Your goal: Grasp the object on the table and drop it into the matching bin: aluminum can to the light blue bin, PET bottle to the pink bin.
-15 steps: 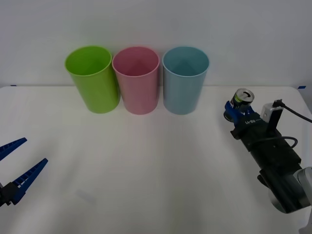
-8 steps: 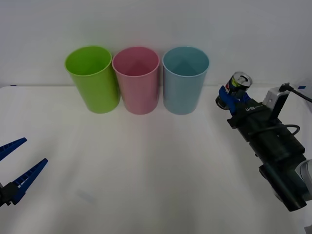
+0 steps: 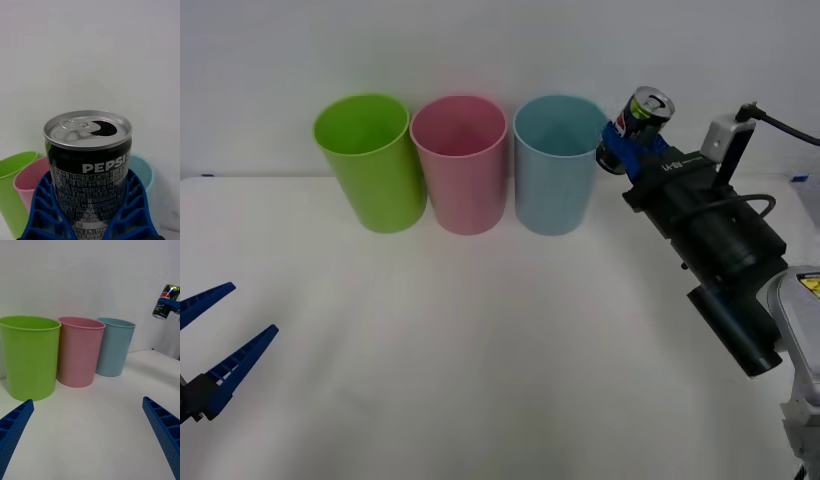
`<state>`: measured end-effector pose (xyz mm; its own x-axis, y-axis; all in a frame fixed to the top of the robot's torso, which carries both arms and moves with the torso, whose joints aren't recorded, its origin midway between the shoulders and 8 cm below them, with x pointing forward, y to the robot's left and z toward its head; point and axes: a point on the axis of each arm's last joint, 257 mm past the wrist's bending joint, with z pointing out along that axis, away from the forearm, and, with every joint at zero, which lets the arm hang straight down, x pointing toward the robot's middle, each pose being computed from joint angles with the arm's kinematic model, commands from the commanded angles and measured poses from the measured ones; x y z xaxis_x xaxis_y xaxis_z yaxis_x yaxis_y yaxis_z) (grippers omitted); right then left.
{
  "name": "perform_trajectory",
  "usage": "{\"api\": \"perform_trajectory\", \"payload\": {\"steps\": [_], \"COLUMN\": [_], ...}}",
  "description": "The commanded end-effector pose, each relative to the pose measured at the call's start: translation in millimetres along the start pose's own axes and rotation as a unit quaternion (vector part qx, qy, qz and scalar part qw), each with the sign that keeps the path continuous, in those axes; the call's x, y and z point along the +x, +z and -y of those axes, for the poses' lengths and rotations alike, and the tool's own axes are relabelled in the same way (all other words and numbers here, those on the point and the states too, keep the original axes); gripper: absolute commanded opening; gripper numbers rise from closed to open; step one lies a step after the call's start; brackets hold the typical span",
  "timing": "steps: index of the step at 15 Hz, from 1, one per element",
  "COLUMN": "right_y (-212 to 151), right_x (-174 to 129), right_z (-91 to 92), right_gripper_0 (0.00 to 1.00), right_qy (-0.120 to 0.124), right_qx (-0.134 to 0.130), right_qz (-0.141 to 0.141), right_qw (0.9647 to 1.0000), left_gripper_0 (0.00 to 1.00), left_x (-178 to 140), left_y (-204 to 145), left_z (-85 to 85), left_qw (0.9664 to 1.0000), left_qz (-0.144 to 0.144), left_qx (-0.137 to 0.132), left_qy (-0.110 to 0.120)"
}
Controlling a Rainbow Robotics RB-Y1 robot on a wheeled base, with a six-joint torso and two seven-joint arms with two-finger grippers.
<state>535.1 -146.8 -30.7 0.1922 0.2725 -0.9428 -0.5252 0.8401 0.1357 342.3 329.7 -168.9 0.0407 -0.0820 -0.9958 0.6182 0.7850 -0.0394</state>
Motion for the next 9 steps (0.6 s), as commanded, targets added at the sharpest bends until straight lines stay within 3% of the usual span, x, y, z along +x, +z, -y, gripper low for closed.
{"api": "perform_trajectory", "payload": {"steps": [1, 3, 9], "right_y": [27, 52, 121], "right_x": [1, 2, 15], "right_z": [3.2, 6.9, 28.9], "right_gripper_0": [0.0, 0.0, 0.0], "right_qy": [-0.008, -0.007, -0.007], "right_qx": [-0.003, -0.003, 0.033], "right_qz": [-0.006, -0.007, -0.025], "right_qw": [0.9999, 1.0, 0.9991], "left_gripper_0": [1.0, 1.0, 1.0], "left_x": [0, 0, 0], "left_y": [0, 0, 0], "left_z": [0.0, 0.0, 0.0], "left_qw": [1.0, 1.0, 1.0], "left_qz": [0.0, 0.0, 0.0], "left_qx": [0.0, 0.0, 0.0], "left_qy": [0.0, 0.0, 0.0]}}
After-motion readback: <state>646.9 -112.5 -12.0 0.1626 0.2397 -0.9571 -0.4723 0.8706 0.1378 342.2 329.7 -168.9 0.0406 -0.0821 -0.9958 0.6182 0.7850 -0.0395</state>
